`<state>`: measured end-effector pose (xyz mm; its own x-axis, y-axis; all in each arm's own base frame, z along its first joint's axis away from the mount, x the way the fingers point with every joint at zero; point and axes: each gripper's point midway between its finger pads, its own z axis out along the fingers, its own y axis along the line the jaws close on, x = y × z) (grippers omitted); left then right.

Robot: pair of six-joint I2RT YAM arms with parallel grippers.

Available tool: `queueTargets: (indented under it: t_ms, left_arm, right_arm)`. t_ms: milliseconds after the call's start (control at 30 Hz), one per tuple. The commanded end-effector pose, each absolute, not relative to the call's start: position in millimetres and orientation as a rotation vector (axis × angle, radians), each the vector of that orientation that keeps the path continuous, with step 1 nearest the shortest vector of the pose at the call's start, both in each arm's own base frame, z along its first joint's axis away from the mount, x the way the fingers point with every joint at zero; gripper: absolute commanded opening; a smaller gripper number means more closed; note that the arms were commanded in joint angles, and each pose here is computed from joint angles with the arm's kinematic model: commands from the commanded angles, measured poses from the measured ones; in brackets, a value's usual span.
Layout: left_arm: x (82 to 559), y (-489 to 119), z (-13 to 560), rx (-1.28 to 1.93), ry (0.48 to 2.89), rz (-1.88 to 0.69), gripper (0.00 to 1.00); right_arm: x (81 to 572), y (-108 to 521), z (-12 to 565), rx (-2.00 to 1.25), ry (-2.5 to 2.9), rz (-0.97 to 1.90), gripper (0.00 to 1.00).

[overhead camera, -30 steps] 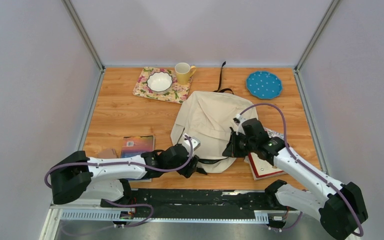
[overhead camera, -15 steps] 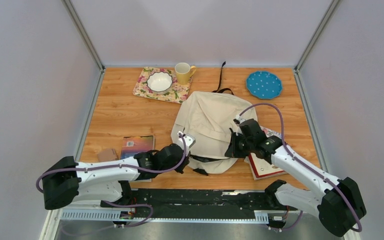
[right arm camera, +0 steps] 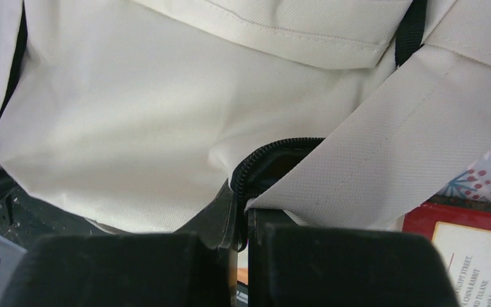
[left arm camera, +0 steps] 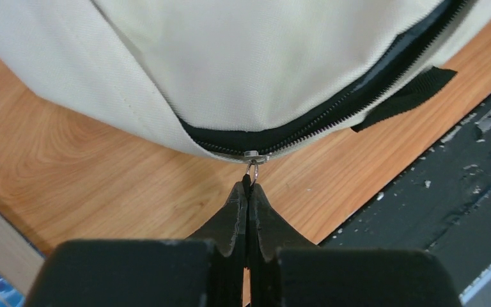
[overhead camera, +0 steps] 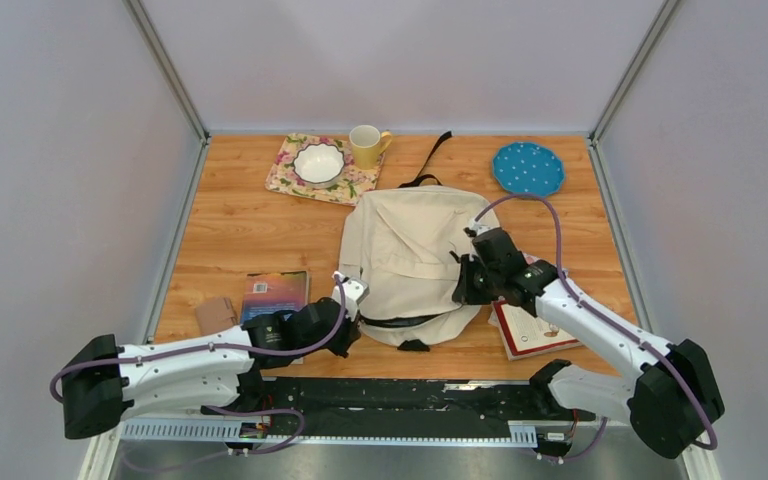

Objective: Pack the student bag
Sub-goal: Unzip the student bag at the center of the board.

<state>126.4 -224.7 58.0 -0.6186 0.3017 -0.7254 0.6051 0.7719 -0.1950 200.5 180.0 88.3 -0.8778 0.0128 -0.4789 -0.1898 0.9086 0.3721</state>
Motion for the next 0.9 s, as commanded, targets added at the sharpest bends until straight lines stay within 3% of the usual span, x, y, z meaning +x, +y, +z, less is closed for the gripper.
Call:
queueTargets:
  t_ms: [0,167,433,667,733,767,833,867]
  left_arm:
    - [105,-246,61,0.803,2.263,-0.688,0.00]
    - [87,-279,69,0.961,2.236,-0.782,0.00]
    - [62,-323,87,1.089,2.169,-0.952,0.00]
    - [82,-342,93,1.049,2.139,-0.883,0.00]
    - [89,-346,89,1.023,2.154,-0.839,0.00]
    - [91,-351,93,1.017,2.149,-0.839,0.00]
    - [95,-354,88,0.997,2.168,-0.821,0.00]
    - [96,-362,94,0.981,2.152,-0.848,0.00]
  right_arm:
    - [257,169,111,-0.089,2.435,0.396,0.00]
    - [274,160,117,-0.050,2.447,0.288,0.00]
    - [259,150,117,0.007,2.434,0.302,0.00]
    - [292,182,123,-0.114,2.421,0.390,0.02]
    - [302,181,119,-0.118,2.482,0.365,0.16]
    - [304,179,118,-0.112,2.505,0.357,0.35]
    - [299,163,118,-0.059,2.554,0.325,0.57]
    - [293,157,116,-0.021,2.564,0.322,0.73]
